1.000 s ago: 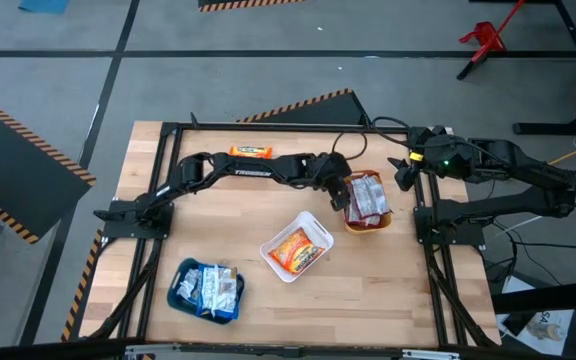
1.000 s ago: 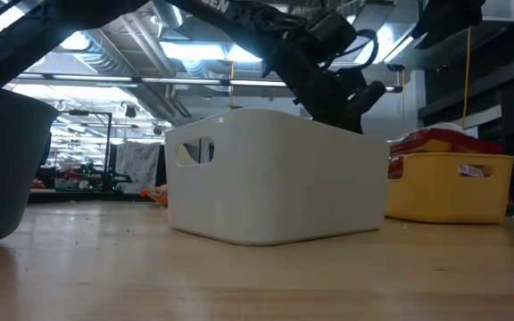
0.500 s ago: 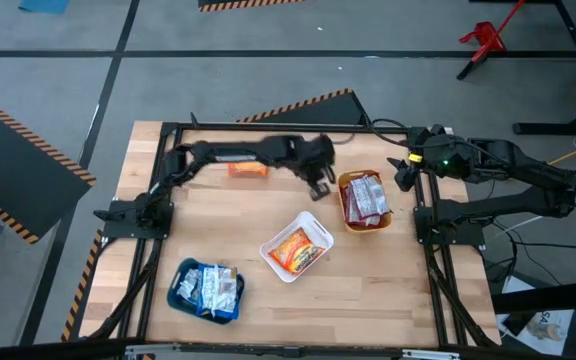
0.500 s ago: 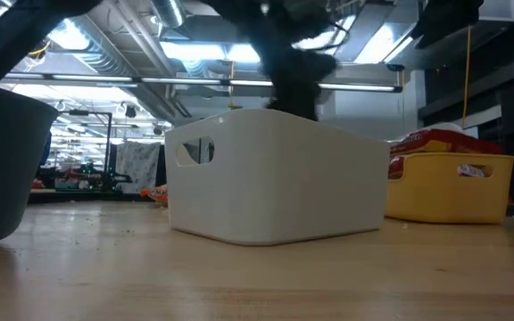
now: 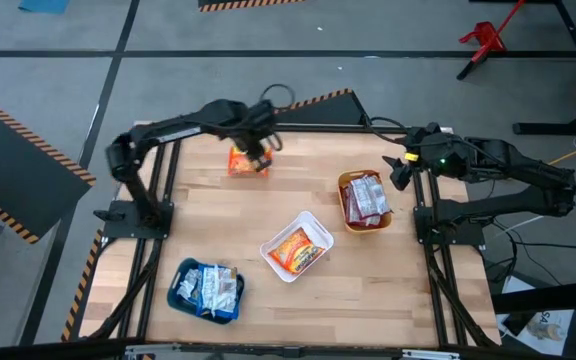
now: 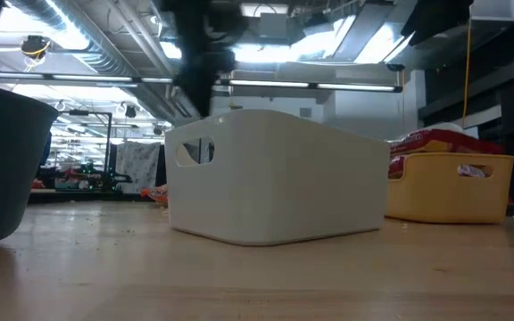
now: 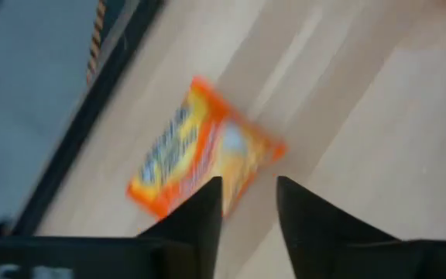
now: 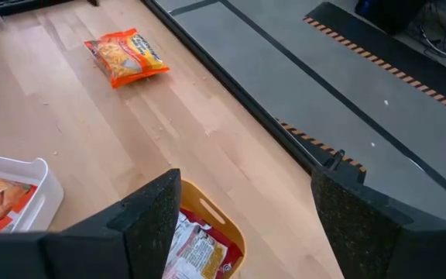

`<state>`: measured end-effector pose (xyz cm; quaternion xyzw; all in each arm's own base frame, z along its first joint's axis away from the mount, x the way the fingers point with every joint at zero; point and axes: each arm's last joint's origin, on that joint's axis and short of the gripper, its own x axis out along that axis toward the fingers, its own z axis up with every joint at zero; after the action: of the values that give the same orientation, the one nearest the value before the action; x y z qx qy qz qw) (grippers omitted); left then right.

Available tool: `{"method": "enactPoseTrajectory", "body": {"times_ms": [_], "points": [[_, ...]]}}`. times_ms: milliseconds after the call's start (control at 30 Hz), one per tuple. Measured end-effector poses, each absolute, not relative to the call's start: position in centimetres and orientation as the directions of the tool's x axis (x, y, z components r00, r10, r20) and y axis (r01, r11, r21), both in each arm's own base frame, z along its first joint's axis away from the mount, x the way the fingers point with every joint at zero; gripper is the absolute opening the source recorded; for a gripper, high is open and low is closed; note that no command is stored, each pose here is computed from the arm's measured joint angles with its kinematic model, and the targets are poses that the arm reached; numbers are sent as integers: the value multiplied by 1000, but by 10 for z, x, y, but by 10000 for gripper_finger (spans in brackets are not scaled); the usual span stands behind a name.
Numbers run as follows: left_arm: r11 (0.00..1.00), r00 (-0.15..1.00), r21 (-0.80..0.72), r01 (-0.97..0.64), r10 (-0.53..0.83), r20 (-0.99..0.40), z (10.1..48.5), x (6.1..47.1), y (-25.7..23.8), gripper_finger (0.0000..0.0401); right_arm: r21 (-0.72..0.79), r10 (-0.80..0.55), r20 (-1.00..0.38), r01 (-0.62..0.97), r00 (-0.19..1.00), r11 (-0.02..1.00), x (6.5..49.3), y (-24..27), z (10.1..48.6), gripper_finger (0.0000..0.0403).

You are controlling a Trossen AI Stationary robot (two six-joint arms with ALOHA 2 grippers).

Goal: Sort Maruchan noodles
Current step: Put the orange noodle pack into the white bin

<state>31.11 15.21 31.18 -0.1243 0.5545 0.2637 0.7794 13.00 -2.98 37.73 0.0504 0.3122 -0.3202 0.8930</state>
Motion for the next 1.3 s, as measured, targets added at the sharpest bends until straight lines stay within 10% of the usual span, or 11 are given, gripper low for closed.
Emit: {"method": "enactPoseTrajectory", "body": {"times_ms": [400, 1300], "points": [[729, 112, 84, -679, 217, -970, 218, 249, 140, 237, -121, -562, -581, 620, 589, 775, 130, -30, 378, 277], [669, 160, 23, -743, 211, -964, 133, 229, 156, 240, -125, -577, -573, 634, 582, 763, 130, -31, 378, 277]]}}
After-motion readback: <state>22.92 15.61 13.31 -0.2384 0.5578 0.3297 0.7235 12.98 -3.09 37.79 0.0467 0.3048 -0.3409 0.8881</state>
